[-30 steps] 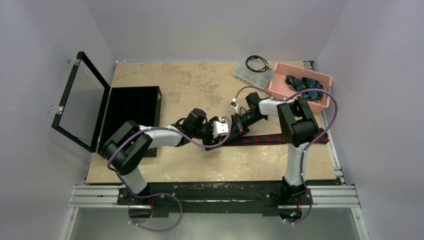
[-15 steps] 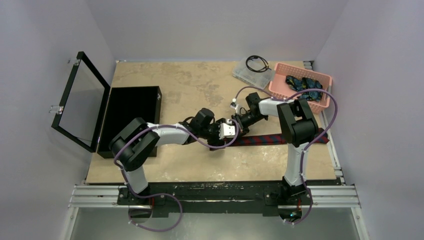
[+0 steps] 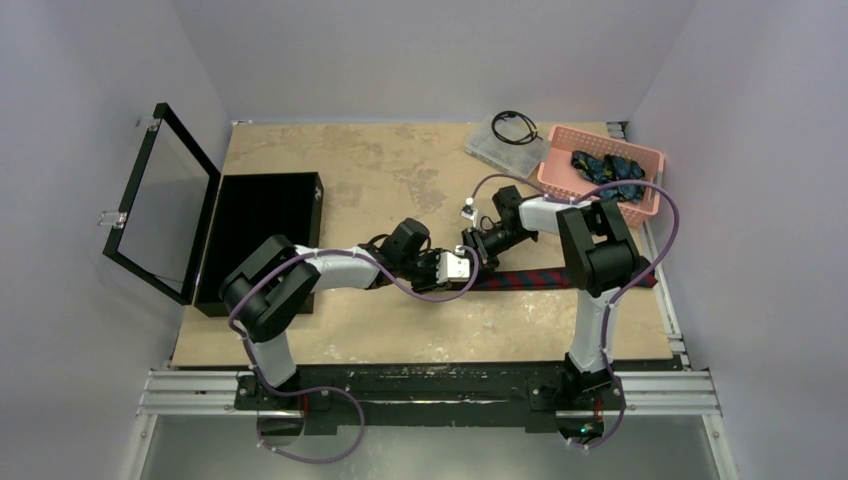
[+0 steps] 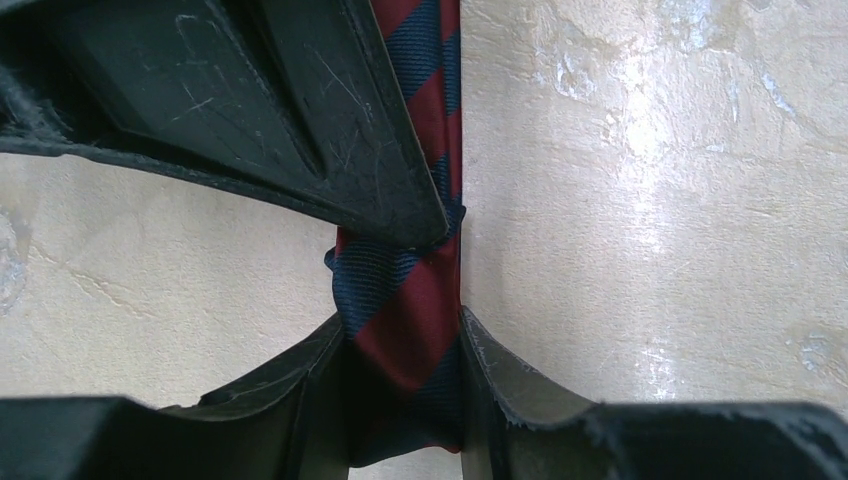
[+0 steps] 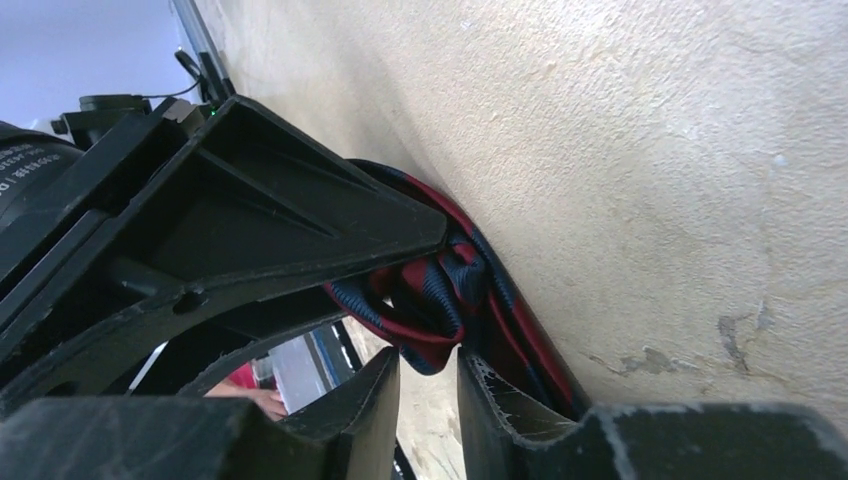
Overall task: Roll the ties
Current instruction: Roll the tie at the center of the board.
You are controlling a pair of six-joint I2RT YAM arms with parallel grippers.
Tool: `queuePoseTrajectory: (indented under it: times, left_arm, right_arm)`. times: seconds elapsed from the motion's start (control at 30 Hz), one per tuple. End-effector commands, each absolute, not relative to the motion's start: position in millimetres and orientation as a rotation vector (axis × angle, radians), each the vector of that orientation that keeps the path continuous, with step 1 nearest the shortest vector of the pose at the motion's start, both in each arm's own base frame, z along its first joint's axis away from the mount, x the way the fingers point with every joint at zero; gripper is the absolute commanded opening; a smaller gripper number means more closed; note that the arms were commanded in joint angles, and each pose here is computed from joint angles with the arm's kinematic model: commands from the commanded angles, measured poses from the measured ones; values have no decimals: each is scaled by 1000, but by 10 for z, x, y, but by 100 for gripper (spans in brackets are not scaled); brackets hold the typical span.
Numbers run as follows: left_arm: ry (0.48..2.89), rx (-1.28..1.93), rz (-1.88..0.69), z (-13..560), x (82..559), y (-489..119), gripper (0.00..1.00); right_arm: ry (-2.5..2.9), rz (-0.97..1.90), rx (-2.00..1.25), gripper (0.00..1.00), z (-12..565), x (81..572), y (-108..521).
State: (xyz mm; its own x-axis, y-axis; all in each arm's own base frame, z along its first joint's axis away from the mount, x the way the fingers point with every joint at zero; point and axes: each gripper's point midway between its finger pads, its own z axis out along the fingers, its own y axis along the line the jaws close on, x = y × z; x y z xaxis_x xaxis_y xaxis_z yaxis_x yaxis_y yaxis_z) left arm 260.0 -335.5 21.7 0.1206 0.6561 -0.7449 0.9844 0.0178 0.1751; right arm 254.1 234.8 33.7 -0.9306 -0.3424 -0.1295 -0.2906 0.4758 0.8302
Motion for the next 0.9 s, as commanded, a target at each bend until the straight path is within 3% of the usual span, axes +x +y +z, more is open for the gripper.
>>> queuePoseTrajectory:
  times: [0.0, 0.3, 0.47, 0.7, 0.87]
  left_arm:
    - [1625, 1740, -568, 164, 2564, -3241, 35]
    - [1624, 1760, -563, 121, 2550, -3220, 36]
    - [1622, 1758, -571, 135, 2542, -3227, 40]
    - [1586, 1625, -653, 435, 2574, -3259, 74]
    - [1577, 1584, -724, 575, 2533, -3415, 81]
  right_arm:
    - [-2675, -1574, 605, 28, 592, 2619, 2417]
    - [-2653, -1651, 549, 30, 611, 2669, 2503]
    - [-2713, -1551, 532, 0, 451, 2711, 2455]
    - [-2782, -1395, 557, 0, 262, 2672, 2318]
    - [-2812, -1346, 601, 0, 111, 2724, 2284]
